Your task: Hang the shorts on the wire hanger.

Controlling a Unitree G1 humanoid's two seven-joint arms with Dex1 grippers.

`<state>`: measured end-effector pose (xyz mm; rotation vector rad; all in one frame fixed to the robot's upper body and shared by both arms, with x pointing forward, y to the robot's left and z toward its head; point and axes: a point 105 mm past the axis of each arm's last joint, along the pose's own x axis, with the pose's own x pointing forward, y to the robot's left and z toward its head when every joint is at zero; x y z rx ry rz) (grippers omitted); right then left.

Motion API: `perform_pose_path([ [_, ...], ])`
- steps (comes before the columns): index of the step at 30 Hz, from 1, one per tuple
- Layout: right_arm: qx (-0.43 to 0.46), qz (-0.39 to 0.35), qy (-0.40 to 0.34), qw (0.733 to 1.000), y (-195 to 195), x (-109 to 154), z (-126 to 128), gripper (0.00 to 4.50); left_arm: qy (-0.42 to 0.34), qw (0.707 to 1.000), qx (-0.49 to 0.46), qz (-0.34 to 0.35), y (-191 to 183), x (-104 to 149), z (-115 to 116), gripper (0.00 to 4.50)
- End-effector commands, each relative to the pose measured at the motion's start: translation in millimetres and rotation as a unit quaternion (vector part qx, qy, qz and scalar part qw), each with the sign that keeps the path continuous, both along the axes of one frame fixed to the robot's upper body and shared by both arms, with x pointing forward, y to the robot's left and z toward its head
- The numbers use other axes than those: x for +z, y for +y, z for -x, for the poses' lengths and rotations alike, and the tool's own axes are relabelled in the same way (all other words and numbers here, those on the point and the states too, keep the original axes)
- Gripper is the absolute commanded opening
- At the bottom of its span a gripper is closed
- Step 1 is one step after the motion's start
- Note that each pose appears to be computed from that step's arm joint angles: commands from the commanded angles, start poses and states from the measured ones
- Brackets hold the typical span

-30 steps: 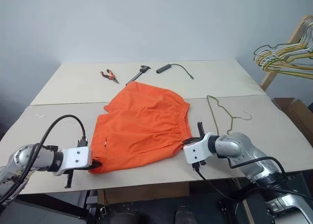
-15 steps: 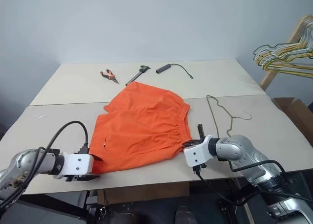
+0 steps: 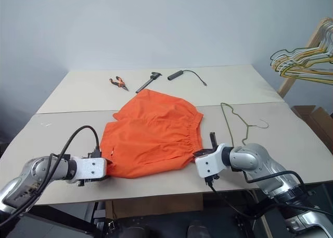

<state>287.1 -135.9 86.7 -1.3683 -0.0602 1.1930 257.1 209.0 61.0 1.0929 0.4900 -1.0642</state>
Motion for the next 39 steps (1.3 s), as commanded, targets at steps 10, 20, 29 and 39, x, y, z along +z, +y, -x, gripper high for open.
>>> perform_pose_path([
  [10, 0.002, -0.004, -0.019, 1.0, -3.6, 14.4, -1.0, 0.0, 0.034, 0.998, -0.047, -0.012, 8.5, 17.3, 14.0, 0.04],
  [20, 0.052, 0.016, 0.05, 0.997, -11.5, 2.4, 46.4, 0.0, 0.092, 0.991, -0.098, -0.011, 3.7, 22.1, 60.2, 0.04],
  [29, 0.045, 0.022, 0.05, 0.998, -16.5, -0.5, 51.5, 0.0, 0.136, 0.985, -0.102, -0.01, -5.5, 20.0, 103.0, 0.04],
  [39, 0.05, 0.026, 0.069, 0.996, -18.5, -0.3, 57.0, 0.48, 0.131, 0.988, -0.083, -0.003, -4.7, 20.7, 103.8, 0.47],
])
